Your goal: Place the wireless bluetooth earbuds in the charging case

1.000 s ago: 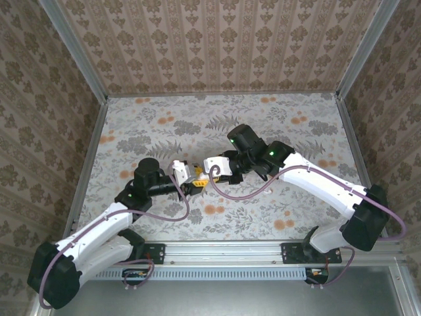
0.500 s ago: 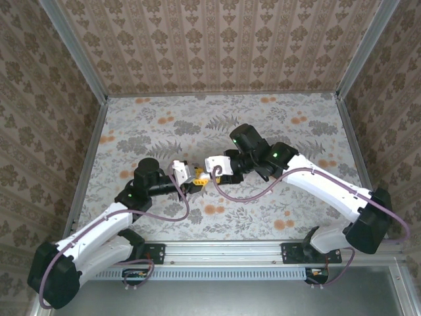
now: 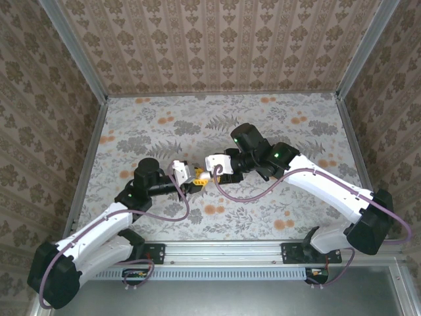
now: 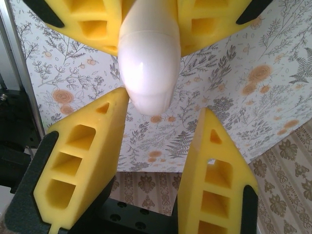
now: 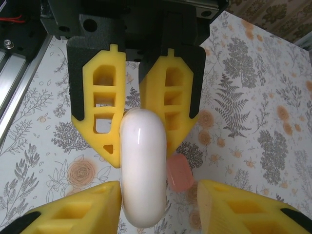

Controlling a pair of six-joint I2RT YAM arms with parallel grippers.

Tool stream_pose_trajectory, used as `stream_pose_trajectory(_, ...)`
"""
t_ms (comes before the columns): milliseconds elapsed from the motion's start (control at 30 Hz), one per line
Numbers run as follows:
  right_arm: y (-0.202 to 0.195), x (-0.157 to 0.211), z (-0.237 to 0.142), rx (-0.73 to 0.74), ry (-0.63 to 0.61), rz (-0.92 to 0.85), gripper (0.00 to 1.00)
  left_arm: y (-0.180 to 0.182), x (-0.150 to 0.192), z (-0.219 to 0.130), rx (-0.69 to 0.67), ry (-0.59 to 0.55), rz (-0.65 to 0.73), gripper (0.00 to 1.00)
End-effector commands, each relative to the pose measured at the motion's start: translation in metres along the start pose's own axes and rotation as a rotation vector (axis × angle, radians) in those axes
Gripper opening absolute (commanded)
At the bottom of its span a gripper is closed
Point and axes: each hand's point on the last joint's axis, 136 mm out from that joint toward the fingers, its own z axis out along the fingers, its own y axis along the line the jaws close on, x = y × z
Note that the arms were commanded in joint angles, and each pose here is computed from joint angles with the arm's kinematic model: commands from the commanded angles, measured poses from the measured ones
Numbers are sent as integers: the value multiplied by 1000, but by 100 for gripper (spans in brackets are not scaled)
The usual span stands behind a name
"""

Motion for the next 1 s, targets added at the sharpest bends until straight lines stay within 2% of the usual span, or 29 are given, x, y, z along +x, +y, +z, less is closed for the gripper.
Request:
stream_pose_trajectory(0,-13,-10,-1,44,-31,13,46,-4,-15,-2,29,-36,23,16)
stream_pose_trajectory(433,-44,-8,-13,147,-39,80,46,-6,-15,-3,32,-41,22,15)
stream_pose_trajectory(733,-64,5,-4,180,-15,139,46,-5,-16,-5,20,-44,24,15)
stream_pose_trajectory(967,-72,1,-14,210,-55,156,46,-3,-13,-4,2,-34,20,15)
